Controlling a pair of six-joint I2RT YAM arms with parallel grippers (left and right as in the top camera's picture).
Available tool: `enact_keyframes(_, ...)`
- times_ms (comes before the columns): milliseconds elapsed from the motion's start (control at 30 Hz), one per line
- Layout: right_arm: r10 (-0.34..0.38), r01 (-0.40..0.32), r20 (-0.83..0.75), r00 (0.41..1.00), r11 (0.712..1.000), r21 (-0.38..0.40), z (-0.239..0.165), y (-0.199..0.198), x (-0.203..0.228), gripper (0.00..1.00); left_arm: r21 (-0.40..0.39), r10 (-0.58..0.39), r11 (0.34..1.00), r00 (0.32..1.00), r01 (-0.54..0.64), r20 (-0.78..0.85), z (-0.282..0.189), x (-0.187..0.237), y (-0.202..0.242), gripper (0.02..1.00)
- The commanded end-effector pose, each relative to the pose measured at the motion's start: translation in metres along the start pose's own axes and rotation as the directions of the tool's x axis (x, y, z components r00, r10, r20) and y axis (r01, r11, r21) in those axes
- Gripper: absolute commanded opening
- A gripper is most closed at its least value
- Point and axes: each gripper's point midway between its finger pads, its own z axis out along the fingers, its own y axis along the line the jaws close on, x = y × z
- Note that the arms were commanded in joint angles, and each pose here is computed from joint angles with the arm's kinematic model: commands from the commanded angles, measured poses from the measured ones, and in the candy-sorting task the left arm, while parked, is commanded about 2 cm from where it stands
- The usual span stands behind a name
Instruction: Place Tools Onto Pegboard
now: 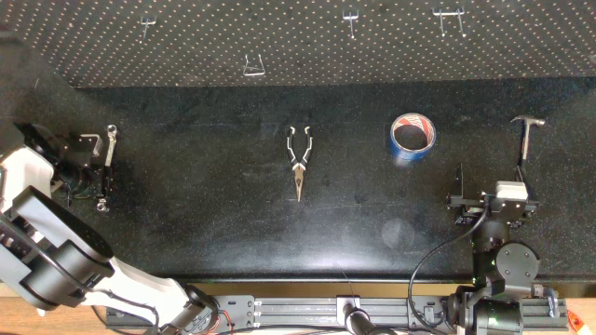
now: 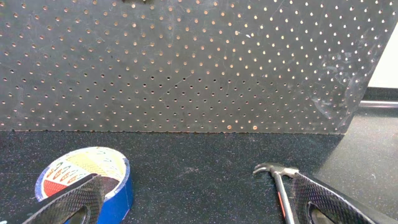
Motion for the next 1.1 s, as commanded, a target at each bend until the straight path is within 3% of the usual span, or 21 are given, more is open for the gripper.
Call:
enact_keyframes(33, -0.010, 0.010, 0.000, 1.000, 1.000, -0.006, -0.0002, 0.0007, 0.0009, 0.976, 0.013, 0.002, 1.000, 1.000, -0.002, 0.004, 0.0006, -0.0025, 0.0006, 0.577)
enact_keyframes(167, -0.010, 0.010, 0.000, 1.000, 1.000, -0.006, -0.0002, 0.0007, 0.0009, 0.976, 0.048, 0.000, 0.999, 1.000, -0.001, 0.015, 0.0006, -0.0037, -0.0062, 0.531)
enact_keyframes(500, -0.010, 0.010, 0.000, 1.000, 1.000, -0.006, -0.0002, 0.0007, 0.0009, 0.976, 0.051, 0.000, 0.999, 1.000, 0.000, 0.011, 0.0010, -0.0025, -0.0071, 0.231)
enact_keyframes(1100, -0.010, 0.010, 0.000, 1.000, 1.000, -0.006, -0.0002, 0.0007, 0.0009, 0.976, 0.052, -0.001, 0.999, 1.000, 0.000, 0.012, 0.0010, -0.0025, -0.0072, 0.128)
